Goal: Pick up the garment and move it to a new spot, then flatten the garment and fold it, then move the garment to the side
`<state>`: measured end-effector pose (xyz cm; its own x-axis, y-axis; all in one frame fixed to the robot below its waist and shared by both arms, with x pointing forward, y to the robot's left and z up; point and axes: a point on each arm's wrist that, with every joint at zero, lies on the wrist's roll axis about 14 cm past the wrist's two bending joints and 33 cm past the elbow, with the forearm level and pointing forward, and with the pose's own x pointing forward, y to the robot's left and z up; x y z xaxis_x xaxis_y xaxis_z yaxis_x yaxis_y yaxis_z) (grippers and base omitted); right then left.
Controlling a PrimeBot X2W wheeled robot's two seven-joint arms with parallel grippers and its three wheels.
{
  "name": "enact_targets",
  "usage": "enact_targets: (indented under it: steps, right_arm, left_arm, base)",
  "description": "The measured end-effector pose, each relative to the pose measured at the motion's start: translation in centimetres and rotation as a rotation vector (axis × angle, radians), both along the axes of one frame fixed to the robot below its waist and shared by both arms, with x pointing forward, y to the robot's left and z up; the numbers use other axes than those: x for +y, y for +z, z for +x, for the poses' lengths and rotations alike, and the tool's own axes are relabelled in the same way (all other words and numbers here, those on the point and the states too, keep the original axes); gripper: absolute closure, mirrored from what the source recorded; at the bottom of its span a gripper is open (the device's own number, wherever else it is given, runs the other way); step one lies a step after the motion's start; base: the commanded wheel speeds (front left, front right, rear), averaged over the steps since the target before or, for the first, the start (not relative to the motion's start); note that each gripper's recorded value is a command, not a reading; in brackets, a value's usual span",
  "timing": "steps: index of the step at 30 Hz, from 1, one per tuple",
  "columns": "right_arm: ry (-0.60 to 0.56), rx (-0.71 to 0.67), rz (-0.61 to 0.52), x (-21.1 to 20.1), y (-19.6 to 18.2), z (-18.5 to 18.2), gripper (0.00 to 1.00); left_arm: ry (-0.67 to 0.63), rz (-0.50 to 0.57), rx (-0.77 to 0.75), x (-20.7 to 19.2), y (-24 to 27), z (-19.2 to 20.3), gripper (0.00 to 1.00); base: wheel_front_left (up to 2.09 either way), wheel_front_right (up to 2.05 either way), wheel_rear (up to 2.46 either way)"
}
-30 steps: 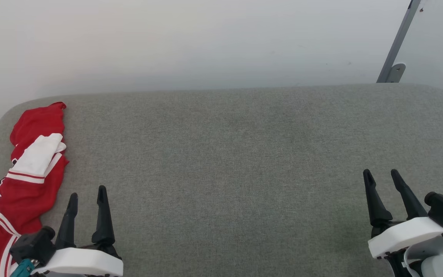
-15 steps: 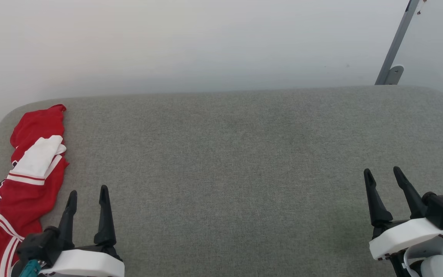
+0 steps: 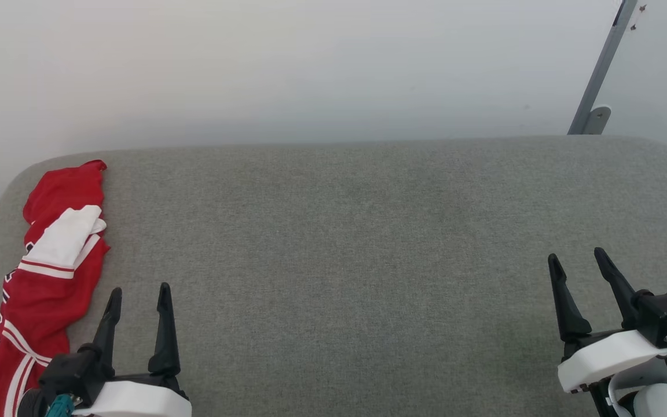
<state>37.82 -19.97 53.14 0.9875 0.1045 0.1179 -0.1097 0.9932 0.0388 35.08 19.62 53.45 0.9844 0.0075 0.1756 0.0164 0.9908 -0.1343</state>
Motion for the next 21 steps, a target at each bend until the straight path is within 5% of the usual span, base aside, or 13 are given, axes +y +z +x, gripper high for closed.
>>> enact_targets:
  steps: [10,21]
  right_arm:
    - [0.044,-0.012,0.001,1.6,0.5,0.2,0.0]
    - [0.205,-0.018,-0.005,6.9,1.0,0.8,0.0]
  left_arm:
    - [0.044,-0.001,0.0,1.6,0.0,-0.8,0.0]
    - [0.233,0.006,0.01,7.2,-0.3,-3.5,0.0]
  base:
    - [0.0,0.0,0.0]
    - [0.0,0.0,0.0]
